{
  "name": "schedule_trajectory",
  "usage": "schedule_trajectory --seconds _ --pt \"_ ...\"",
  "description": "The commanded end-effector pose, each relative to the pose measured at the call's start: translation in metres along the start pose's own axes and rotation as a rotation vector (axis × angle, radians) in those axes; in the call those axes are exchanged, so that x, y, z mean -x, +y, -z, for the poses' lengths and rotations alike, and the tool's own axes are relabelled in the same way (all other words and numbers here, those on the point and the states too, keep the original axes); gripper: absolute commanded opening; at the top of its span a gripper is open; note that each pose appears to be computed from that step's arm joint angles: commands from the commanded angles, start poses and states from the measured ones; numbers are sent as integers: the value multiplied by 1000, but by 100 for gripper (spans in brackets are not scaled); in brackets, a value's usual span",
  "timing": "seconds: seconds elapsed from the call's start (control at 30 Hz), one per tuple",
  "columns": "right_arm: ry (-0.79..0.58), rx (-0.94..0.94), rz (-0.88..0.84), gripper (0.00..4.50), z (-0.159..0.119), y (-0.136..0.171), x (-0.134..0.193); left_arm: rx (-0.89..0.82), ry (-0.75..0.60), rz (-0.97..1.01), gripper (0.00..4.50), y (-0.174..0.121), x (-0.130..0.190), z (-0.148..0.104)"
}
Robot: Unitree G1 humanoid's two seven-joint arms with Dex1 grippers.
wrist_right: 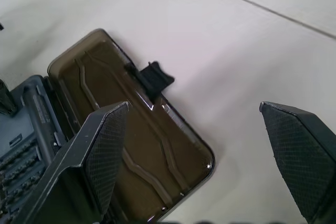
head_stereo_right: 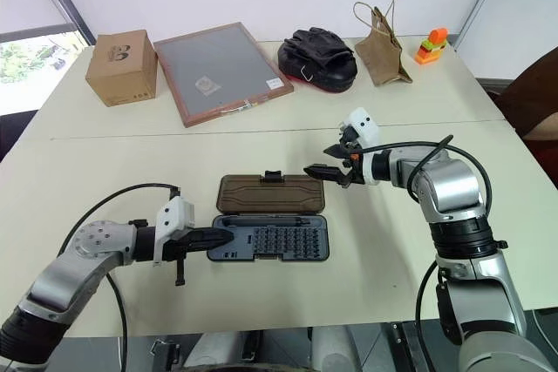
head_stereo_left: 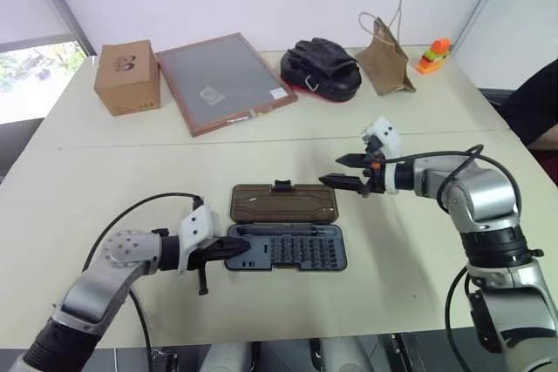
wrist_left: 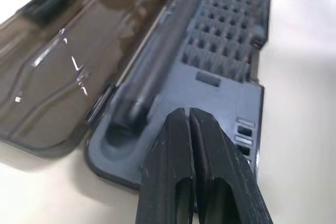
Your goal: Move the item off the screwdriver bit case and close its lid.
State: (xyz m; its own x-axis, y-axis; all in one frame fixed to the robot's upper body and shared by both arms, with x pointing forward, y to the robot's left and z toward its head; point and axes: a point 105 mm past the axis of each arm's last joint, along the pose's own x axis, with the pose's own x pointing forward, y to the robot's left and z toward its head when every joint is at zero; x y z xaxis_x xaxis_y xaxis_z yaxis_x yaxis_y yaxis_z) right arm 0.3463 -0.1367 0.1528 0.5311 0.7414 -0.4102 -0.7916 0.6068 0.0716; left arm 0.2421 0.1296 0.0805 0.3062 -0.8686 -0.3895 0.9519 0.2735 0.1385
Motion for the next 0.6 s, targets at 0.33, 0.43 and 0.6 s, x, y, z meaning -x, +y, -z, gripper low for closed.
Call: schedule_trajectory --seconds 0.33,0.43,0.6 --pt "207 154 71 419 27 -22 -30 4 118 50 11 -23 -7 42" --pt "248 154 70 393 37 -28 -34 11 107 36 4 -24 -7 41" --pt "298 229 60 175 44 -30 -36 34 86 10 0 -25 -8 41"
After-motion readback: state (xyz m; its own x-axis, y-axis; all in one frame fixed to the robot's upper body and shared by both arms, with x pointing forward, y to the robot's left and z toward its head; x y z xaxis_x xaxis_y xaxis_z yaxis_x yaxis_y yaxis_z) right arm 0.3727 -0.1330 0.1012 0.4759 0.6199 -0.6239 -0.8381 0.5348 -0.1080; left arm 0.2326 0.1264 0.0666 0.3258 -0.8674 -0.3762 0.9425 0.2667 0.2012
